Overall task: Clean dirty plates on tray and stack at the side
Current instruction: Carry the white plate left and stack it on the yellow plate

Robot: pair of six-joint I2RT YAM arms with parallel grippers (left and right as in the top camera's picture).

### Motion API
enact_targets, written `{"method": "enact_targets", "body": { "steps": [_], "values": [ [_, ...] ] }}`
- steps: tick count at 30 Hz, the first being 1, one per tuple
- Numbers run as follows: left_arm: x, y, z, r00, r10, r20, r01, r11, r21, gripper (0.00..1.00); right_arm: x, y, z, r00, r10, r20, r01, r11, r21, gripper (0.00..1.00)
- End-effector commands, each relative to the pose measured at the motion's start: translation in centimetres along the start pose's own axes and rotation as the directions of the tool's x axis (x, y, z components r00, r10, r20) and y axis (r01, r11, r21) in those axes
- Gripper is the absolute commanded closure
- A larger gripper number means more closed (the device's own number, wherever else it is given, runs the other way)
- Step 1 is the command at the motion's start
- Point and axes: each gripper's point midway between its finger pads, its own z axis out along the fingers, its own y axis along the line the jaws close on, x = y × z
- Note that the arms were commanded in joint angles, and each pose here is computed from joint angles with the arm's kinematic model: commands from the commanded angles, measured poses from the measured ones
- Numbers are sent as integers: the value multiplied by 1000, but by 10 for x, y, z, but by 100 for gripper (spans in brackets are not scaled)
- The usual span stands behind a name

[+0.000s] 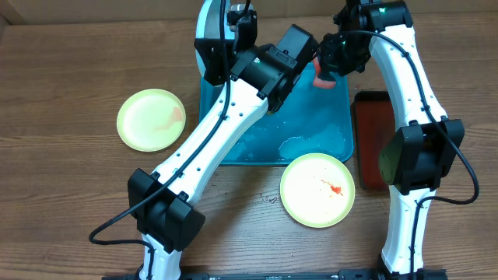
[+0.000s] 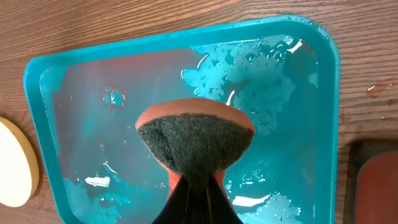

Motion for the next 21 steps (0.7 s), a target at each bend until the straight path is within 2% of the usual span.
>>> {"method": "enact_targets", "body": {
  "steps": [1, 6, 7, 9, 12, 17, 21],
  "values": [
    [25, 1, 15, 987, -94, -130, 100, 994, 38, 96, -7, 8, -19, 999, -18, 51, 19, 1000, -14, 96],
    [77, 28, 51, 910, -123, -395, 131, 991, -9, 95, -7, 8, -19, 999, -19, 51, 19, 1000, -14, 96],
    [93, 34, 66, 866, -130, -483, 141, 990, -14, 95, -7, 8, -19, 998, -18, 52, 19, 1000, -14, 96],
    [108, 39, 82, 814, -119, -568, 147, 989, 3, 95, -7, 8, -19, 998, -18, 52, 19, 1000, -14, 96],
    [128, 35, 106, 723, -68, -687, 187, 977, 100, 95, -7, 8, -19, 999, -18, 51, 19, 1000, -14, 96],
    [154, 29, 143, 591, -11, -807, 359, 899, 250, 95, -6, 8, -19, 999, -18, 48, 18, 1000, -13, 96],
    [181, 21, 166, 526, 42, -850, 474, 815, 333, 96, -6, 8, -19, 999, -18, 48, 18, 1000, -13, 96]
  ]
}}
